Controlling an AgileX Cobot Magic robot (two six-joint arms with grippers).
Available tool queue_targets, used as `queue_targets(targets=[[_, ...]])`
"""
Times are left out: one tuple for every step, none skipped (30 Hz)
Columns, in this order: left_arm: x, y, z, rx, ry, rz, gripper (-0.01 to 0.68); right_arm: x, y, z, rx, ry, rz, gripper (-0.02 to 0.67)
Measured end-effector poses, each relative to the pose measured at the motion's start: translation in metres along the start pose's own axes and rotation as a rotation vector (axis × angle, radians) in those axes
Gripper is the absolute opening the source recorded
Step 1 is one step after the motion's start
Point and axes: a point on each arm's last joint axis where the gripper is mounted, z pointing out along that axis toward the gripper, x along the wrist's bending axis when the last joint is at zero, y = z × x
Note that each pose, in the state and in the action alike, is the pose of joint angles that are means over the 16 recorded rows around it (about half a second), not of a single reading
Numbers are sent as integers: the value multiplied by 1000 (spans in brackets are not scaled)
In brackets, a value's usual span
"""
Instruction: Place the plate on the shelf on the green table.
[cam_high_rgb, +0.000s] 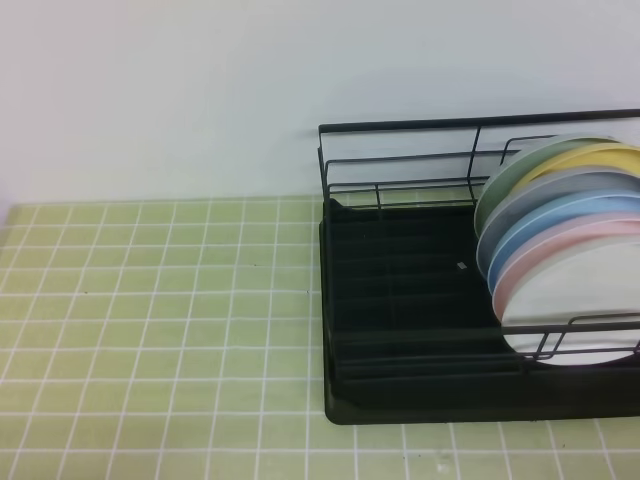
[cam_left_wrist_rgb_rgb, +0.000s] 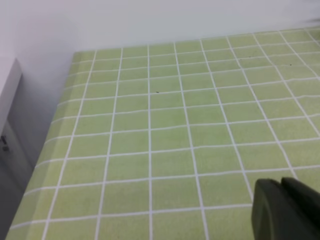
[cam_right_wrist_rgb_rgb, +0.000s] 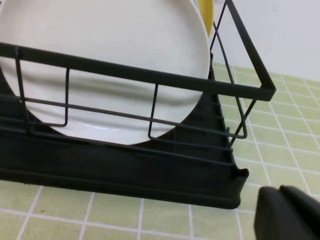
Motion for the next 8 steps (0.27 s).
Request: queue_targets(targets=[[0,0,0,0,0,0,-2,0,0,0,0,0,0,-1],[0,0,0,0,0,0,-2,0,0,0,0,0,0,-1],[0,0,0,0,0,0,-2,0,0,0,0,0,0,-1],[0,0,0,0,0,0,-2,0,0,0,0,0,0,-1],[0,0,0,0,0,0,-2,0,0,0,0,0,0,-1],[0,0,0,0,0,0,-2,0,0,0,0,0,0,-1],[0,0,0,1,0,0,-2,0,0,0,0,0,0,-1],[0,0,0,1,0,0,-2,0,0,0,0,0,0,-1]])
